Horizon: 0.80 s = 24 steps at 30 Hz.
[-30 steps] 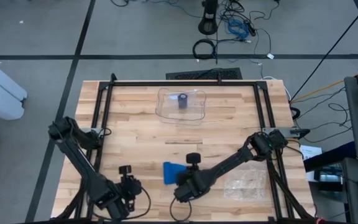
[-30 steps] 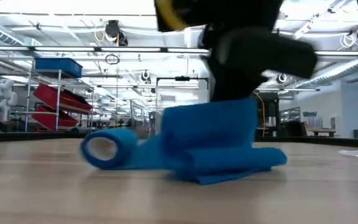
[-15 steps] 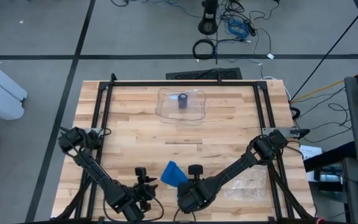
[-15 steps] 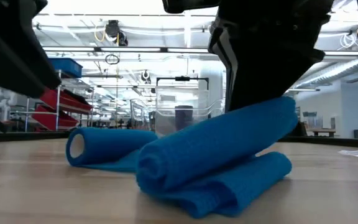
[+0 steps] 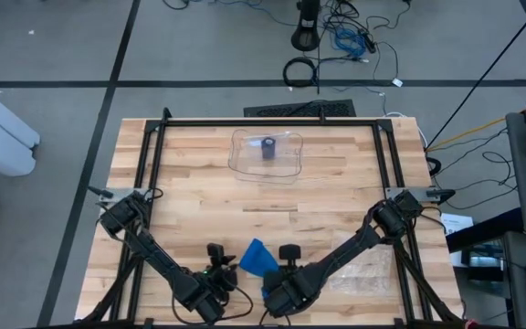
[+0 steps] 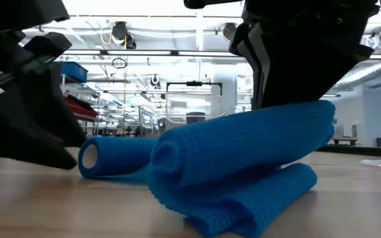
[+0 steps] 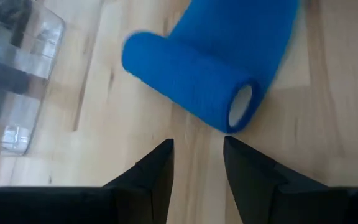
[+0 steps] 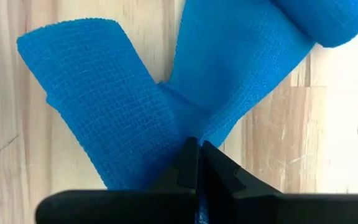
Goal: Roll bandage
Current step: Roll the blue bandage
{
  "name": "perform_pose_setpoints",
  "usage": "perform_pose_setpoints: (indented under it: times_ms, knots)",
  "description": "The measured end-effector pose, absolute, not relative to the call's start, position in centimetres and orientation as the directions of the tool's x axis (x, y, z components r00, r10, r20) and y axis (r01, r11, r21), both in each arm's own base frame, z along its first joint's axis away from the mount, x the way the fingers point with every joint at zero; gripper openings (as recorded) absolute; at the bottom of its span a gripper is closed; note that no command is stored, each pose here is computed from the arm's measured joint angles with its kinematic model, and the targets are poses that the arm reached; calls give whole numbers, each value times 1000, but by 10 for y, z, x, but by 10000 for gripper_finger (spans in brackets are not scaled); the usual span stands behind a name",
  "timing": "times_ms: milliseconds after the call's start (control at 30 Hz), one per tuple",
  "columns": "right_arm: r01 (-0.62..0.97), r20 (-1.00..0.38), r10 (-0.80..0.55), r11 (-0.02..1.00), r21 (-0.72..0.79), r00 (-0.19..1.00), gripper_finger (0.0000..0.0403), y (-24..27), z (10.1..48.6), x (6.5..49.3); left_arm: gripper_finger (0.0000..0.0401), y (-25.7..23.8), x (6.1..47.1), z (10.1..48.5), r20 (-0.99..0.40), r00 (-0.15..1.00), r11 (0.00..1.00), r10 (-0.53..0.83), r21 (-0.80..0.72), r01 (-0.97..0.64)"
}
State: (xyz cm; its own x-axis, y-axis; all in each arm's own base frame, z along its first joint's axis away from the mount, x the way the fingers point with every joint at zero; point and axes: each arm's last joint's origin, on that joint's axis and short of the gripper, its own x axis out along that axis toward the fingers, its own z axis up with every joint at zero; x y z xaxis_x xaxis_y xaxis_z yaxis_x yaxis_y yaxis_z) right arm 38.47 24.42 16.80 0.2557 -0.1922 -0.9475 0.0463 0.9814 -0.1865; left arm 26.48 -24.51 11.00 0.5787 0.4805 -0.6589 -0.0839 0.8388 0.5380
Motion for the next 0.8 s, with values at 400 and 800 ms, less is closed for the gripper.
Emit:
perform_pose_setpoints:
  times_ms: [400,800]
  knots:
    - [43,-945,-196,981,-191,260,0,244,168,385,147,-252,268,112,-641,622,862,450,493,-117]
    - [37,-940,-184,983,-181,286,0,245,169,388,147,-260,269,114,-589,682,872,433,466,-151]
